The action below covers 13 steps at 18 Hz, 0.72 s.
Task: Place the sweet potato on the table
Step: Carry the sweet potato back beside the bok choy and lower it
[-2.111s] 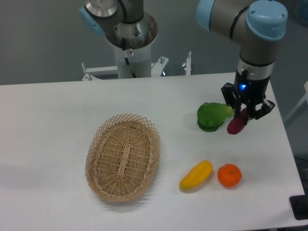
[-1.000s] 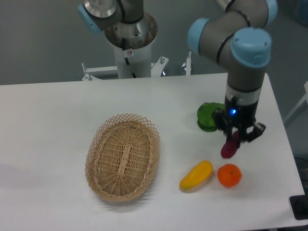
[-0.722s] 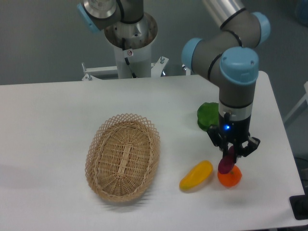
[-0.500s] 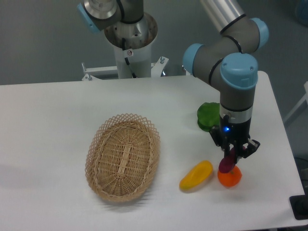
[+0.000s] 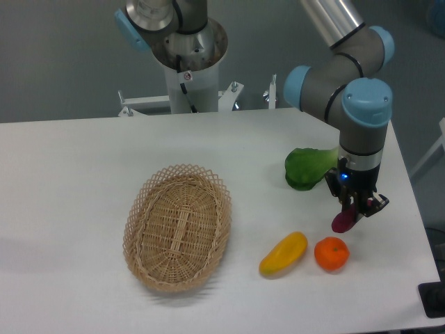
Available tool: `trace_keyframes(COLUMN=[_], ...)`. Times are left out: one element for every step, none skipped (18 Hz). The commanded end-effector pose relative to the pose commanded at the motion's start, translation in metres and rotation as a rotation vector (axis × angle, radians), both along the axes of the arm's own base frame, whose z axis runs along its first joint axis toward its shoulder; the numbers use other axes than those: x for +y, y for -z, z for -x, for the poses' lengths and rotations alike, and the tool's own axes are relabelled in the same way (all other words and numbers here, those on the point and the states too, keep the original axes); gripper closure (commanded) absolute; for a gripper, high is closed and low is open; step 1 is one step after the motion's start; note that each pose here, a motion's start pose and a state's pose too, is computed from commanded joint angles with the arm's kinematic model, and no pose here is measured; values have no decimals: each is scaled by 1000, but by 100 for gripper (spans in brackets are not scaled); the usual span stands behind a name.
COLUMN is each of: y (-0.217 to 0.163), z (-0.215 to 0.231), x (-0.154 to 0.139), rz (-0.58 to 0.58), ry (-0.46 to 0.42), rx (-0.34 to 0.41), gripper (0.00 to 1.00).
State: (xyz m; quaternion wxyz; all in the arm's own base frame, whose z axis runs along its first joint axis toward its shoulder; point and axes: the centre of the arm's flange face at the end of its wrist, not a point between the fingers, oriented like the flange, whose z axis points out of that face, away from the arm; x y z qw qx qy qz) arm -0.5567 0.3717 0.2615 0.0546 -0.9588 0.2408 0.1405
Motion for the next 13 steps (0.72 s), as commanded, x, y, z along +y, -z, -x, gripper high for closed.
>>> trace_keyframes(y=[3, 10, 16, 19, 28, 35, 38, 39, 41, 44, 46, 46, 50], z=[5, 4, 5, 4, -1, -4, -4, -4, -4, -6, -7, -8, -10], x=[-9, -12, -12, -12, -14, -16, -15, -15, -15, -16, -16, -16, -15], rz=[3, 9, 12, 14, 22, 26, 27, 28, 29, 31, 32, 32, 33], ry=[0, 4, 4, 5, 6, 3, 3, 3, 3, 3, 3, 0, -6], rx=[-3, -11, -20, -27, -45, -57, -62, -63, -66, -72, -76, -78, -87], gripper=[72, 71, 72, 72, 73, 73, 73, 73, 73, 73, 73, 73, 72])
